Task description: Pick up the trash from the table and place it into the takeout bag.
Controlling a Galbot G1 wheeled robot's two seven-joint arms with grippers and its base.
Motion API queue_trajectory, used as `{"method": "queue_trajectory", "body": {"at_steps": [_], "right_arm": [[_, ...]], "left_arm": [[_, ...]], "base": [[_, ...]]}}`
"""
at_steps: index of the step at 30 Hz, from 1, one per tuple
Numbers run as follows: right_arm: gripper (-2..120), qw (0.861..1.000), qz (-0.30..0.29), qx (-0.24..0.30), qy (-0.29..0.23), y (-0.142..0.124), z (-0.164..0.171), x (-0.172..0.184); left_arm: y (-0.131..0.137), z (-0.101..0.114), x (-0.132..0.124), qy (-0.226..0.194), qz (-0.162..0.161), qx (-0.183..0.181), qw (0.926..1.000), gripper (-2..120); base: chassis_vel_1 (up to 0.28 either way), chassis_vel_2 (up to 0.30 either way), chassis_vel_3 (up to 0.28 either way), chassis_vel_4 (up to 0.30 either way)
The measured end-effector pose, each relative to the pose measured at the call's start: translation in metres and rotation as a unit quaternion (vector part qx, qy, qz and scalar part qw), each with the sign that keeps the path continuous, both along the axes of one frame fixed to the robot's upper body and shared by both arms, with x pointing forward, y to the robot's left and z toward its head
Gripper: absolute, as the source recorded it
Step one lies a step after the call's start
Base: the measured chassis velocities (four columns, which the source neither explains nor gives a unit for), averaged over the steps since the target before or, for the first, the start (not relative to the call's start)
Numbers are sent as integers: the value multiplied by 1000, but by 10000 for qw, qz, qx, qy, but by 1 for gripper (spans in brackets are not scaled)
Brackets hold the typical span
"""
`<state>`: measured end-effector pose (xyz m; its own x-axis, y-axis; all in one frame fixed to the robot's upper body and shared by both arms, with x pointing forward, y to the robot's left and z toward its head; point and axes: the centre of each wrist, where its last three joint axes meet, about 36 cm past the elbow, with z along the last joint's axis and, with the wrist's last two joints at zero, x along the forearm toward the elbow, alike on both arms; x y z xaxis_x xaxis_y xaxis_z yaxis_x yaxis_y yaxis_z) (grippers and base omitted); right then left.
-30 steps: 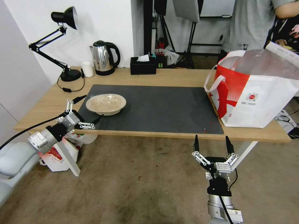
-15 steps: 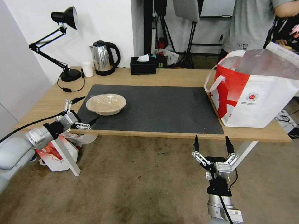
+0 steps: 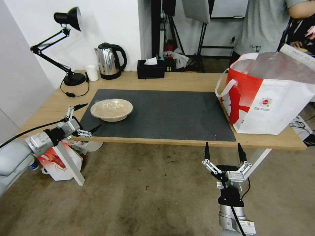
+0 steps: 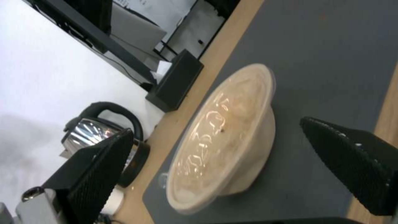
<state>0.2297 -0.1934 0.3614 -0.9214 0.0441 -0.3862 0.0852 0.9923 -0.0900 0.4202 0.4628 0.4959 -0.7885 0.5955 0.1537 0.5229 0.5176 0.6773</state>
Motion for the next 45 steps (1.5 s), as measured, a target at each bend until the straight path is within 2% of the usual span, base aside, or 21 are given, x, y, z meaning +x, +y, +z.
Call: {"method": "queue_trajectory", "body": {"at_steps": [10, 21, 34, 45], "right_arm": [[100, 10000, 0, 0, 0, 0, 0, 0], [100, 10000, 0, 0, 0, 0, 0, 0], [100, 10000, 0, 0, 0, 0, 0, 0], [100, 10000, 0, 0, 0, 0, 0, 0]], "left_arm": [[6, 8, 3, 31, -15, 204, 9998, 100], [16, 3, 4, 102, 85, 379, 9992, 100], [16, 7, 8, 90, 43, 433, 9990, 100], [22, 10, 13, 153, 44, 623, 9979, 100]], "base": [[0, 0, 0, 0], [0, 0, 0, 0], [0, 0, 0, 0], [0, 0, 0, 0]]}}
